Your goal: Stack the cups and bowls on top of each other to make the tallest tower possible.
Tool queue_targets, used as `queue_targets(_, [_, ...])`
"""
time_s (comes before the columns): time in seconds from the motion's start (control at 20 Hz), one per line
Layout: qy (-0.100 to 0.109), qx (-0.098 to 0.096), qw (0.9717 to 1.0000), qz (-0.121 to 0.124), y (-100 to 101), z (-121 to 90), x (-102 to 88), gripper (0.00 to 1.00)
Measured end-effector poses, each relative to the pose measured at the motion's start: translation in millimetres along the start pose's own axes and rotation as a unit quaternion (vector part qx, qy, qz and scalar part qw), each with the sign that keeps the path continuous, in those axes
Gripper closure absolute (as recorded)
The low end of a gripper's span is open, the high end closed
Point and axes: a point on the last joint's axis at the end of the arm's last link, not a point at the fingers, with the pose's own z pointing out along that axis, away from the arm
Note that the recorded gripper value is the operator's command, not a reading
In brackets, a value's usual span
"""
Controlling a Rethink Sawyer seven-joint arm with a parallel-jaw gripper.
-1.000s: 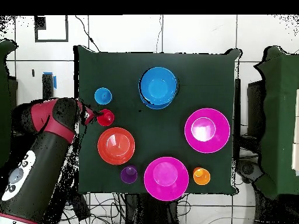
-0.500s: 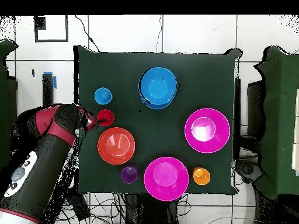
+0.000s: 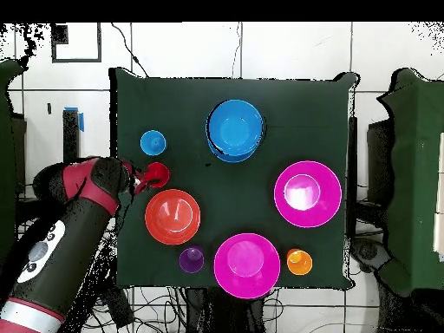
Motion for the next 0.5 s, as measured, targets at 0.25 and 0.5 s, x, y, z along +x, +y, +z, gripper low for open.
queue_targets(0.25, [0.001,-0.006,1.0,0.005,4.5,6.9,3.0,0.0])
queue_targets(0.5, [0.002,-0.014,0.9998,0.012,7.7,5.4,2.0,0.0])
